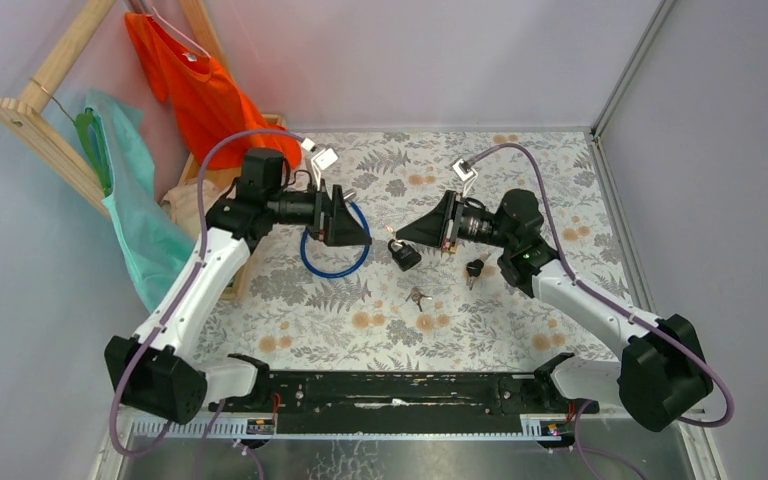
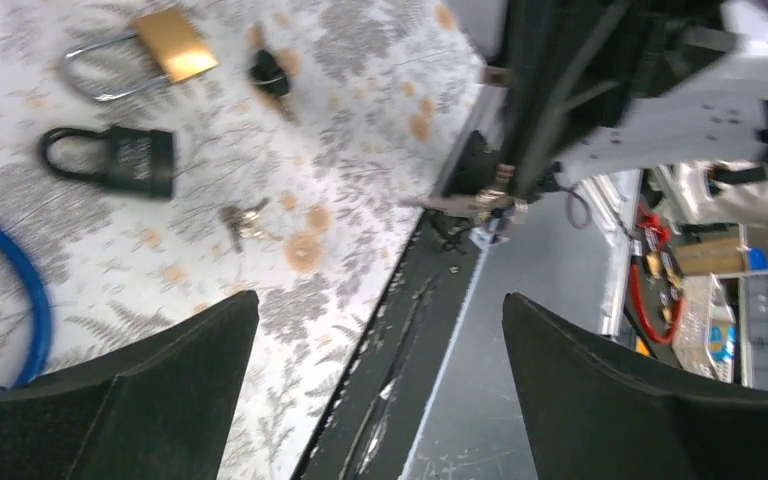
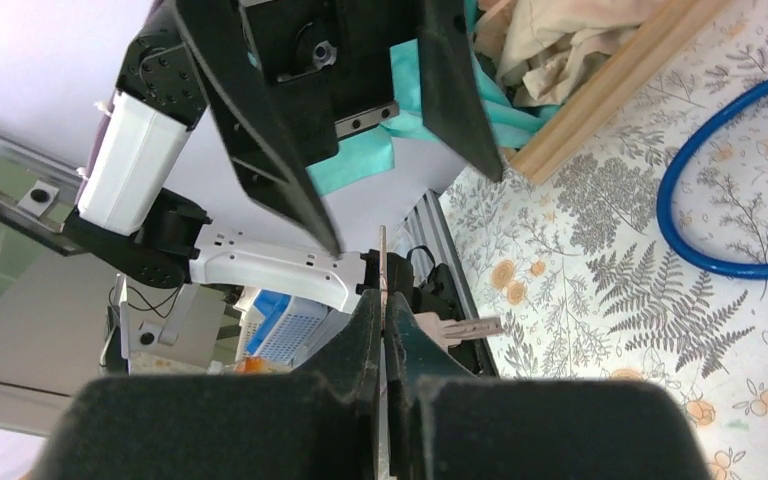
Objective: Unlock with the key
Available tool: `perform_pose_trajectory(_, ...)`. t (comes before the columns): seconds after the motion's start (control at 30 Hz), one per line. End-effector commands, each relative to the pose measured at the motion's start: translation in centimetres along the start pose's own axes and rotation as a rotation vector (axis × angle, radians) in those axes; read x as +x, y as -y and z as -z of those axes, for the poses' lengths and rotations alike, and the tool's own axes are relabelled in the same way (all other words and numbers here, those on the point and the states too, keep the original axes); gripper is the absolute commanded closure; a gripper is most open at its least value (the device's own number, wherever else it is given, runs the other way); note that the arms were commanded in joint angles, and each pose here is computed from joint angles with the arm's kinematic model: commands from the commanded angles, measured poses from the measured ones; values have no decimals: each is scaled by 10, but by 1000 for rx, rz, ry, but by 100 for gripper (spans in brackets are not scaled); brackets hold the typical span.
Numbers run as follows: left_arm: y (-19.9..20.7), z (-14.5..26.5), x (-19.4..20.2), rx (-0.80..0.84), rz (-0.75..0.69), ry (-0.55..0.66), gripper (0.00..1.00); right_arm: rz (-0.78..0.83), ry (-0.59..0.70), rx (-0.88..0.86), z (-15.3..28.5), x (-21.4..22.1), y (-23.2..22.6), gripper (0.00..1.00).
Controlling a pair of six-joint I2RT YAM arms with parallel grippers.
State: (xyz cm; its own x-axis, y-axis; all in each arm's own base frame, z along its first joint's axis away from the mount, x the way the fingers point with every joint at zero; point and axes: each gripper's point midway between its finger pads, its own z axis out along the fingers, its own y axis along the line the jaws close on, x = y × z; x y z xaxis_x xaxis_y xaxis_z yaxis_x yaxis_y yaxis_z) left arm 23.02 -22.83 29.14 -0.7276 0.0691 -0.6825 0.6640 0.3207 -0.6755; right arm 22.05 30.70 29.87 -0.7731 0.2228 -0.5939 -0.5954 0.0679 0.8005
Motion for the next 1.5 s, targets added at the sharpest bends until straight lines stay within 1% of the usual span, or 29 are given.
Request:
perform_pose_trajectory(0.0, -67, 15, -20, -300, -126, 0, 0, 84, -56, 92, 3, -7, -1, 100)
perform_pose_trajectory(0.07, -108, 22, -31, -420, -163, -8, 0, 108, -57, 187, 8, -9, 11, 100)
perform_pose_trajectory(0.13, -153, 26, -36, -539, -192, -44, 0, 127, -63, 266, 13, -11, 21, 100)
perform_pose_trajectory(0.23, -215, 25, -44, -654, -228, -93, 0, 160, -59, 337, 19, -14, 28, 100)
perform_pose_trajectory(0.3, -251, 23, -53, -724, -267, -105, 0, 176, -48, 367, 23, -16, 30, 100)
perform_pose_trajectory(0.37, -280, 20, -60, -758, -293, -102, 2, 181, -45, 384, 25, -16, 32, 100)
perform_pose_trajectory(0.47, -313, 13, -62, -778, -327, -100, 8, 184, -47, 406, 27, -16, 37, 100)
perform_pose_trajectory(0.53, -334, 12, -52, -794, -347, -87, 9, 184, -49, 410, 28, -15, 37, 100)
perform_pose_trajectory(0.57, -340, 13, -56, -801, -379, -59, 10, 188, -50, 409, 28, -15, 36, 100)
perform_pose_trajectory(0.7, -357, 11, -43, -807, -486, -75, 11, 203, -46, 411, 29, -17, 34, 100)
perform_pose_trajectory(0.77, -364, 8, -37, -798, -496, -94, 12, 202, -47, 411, 28, -19, 34, 100)
perform_pose_trajectory(0.9, -378, 0, -30, -786, -495, -107, 17, 192, -59, 407, 24, -19, 36, 100)
perform_pose_trajectory(1.07, -389, -5, -18, -770, -537, -104, 33, 186, -69, 406, 22, -18, 39, 100)
perform_pose_trajectory(1.2, -397, -10, -7, -750, -511, -144, 45, 187, -78, 413, 20, -20, 40, 100)
perform_pose_trajectory(1.37, -395, -16, 3, -703, -516, -161, 67, 189, -78, 411, 19, -23, 40, 100)
perform_pose_trajectory(1.47, -389, -20, 9, -661, -531, -176, 74, 191, -84, 412, 18, -23, 40, 100)
